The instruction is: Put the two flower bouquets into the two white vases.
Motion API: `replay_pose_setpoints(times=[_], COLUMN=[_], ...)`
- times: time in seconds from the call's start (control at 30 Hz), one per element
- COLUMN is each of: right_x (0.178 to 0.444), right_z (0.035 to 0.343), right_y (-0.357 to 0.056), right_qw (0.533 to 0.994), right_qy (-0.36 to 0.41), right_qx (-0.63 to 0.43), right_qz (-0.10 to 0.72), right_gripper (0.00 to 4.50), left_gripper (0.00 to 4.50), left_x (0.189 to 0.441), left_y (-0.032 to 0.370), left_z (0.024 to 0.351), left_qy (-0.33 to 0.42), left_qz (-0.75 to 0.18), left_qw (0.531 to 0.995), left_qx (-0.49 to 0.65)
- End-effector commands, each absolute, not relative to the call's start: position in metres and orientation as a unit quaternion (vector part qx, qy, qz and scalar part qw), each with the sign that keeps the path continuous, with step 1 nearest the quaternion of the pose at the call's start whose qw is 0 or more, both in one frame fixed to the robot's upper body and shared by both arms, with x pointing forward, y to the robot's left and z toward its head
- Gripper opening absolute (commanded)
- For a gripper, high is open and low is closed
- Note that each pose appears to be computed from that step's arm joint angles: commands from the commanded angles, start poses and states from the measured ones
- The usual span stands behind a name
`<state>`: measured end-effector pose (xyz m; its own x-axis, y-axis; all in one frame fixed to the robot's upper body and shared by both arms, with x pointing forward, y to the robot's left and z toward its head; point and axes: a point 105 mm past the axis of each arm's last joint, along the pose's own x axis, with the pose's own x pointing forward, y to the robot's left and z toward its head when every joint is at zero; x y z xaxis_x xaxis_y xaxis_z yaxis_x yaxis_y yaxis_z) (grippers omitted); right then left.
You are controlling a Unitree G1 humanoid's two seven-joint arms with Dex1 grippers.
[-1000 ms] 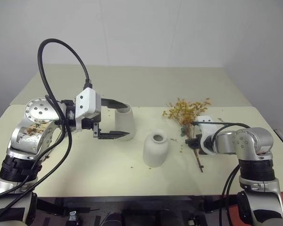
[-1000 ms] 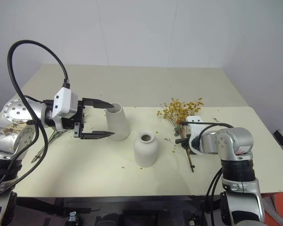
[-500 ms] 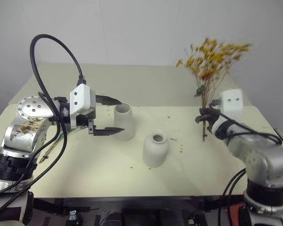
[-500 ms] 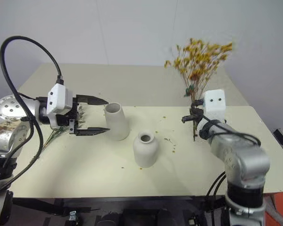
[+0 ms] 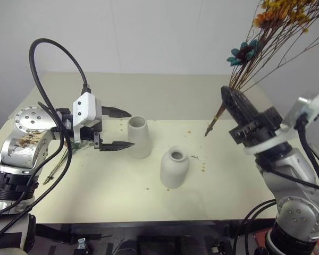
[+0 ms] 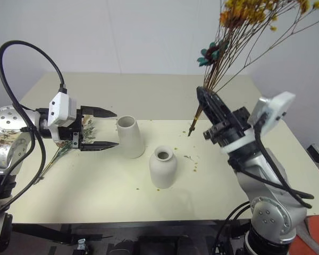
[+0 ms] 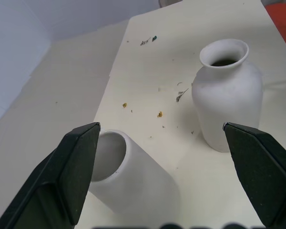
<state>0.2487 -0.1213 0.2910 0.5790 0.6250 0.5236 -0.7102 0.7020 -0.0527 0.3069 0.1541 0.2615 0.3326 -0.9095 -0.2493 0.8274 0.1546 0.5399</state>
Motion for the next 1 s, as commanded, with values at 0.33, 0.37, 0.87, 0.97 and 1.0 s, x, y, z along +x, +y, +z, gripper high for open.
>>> replay_pose_setpoints(times=[0.33, 0.37, 0.87, 0.97, 1.0], right_x=[0.261, 0.262, 0.267, 0.267, 0.267], right_z=[0.293, 0.292, 0.269, 0.26, 0.257], right_y=[-0.087, -0.084, -0.07, -0.07, -0.069], right_qw=[0.818, 0.816, 0.812, 0.814, 0.814], right_qy=[-0.29, -0.289, -0.257, -0.246, -0.245], right_qx=[0.104, 0.105, 0.11, 0.116, 0.117], right_qz=[0.485, 0.489, 0.512, 0.513, 0.513], right_gripper=[0.02, 0.02, 0.02, 0.02, 0.02], left_gripper=[4.5, 4.5, 4.5, 4.5, 4.5], left_x=[0.29, 0.289, 0.285, 0.286, 0.286], left_y=[0.157, 0.157, 0.163, 0.162, 0.162], left_z=[0.275, 0.274, 0.267, 0.266, 0.266], left_qy=[-0.098, -0.096, -0.075, -0.072, -0.072], left_qz=[-0.586, -0.585, -0.567, -0.568, -0.568], left_qw=[0.755, 0.756, 0.773, 0.772, 0.772], left_qx=[0.279, 0.278, 0.274, 0.275, 0.276])
